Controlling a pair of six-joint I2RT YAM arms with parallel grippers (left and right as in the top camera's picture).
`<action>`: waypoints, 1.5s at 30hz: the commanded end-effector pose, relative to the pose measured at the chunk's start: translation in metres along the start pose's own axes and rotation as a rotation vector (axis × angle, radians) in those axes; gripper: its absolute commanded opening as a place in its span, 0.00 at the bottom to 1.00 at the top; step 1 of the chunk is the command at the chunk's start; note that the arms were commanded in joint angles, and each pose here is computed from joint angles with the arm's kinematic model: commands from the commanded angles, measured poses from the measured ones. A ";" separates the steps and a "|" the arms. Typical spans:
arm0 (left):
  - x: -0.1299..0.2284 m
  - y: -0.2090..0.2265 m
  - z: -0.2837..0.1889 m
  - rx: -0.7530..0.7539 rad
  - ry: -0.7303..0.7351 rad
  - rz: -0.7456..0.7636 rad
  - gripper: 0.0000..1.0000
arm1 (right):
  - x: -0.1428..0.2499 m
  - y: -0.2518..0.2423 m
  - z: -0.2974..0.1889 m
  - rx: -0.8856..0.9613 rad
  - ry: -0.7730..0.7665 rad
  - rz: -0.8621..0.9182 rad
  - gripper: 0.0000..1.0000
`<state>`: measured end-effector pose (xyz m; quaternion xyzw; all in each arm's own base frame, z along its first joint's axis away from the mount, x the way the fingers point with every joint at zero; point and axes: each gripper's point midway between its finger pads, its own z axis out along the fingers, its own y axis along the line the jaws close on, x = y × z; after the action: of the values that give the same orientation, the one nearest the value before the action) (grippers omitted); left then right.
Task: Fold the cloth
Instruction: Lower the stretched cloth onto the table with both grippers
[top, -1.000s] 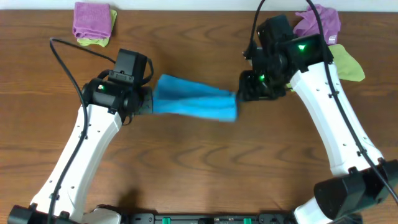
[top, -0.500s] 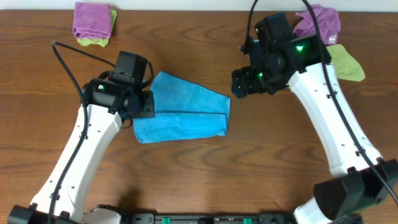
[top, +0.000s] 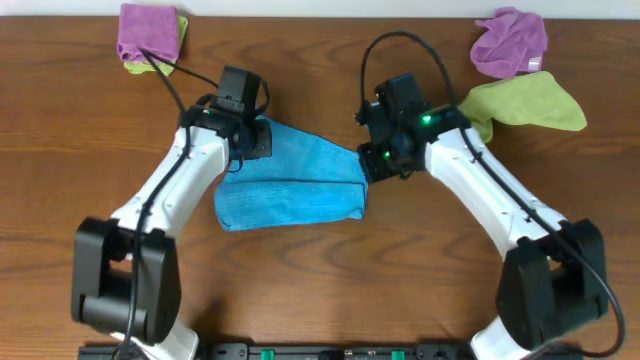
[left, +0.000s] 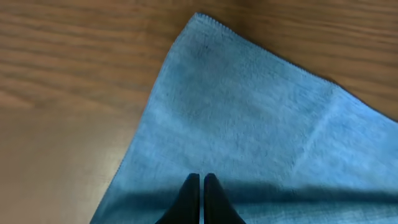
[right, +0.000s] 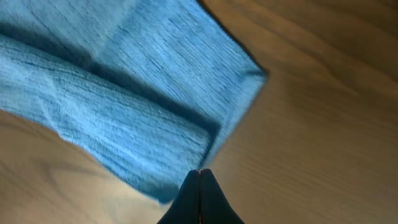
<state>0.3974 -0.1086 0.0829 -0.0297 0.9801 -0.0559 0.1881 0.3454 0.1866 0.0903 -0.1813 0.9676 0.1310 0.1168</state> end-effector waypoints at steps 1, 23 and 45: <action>0.002 0.002 0.012 0.001 0.012 0.008 0.06 | 0.007 0.008 0.012 -0.016 0.017 -0.030 0.02; -0.007 -0.004 0.046 0.025 -0.007 0.058 0.05 | 0.019 -0.010 0.084 0.013 0.127 -0.017 0.02; 0.015 0.004 0.096 -0.005 0.078 0.075 0.06 | 0.015 -0.040 0.082 0.186 0.110 -0.026 0.02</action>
<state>0.4231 -0.1200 0.0004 0.0018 0.9849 -0.0555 0.1639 0.3621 0.1754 0.0034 -0.1798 0.9788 0.0552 0.0815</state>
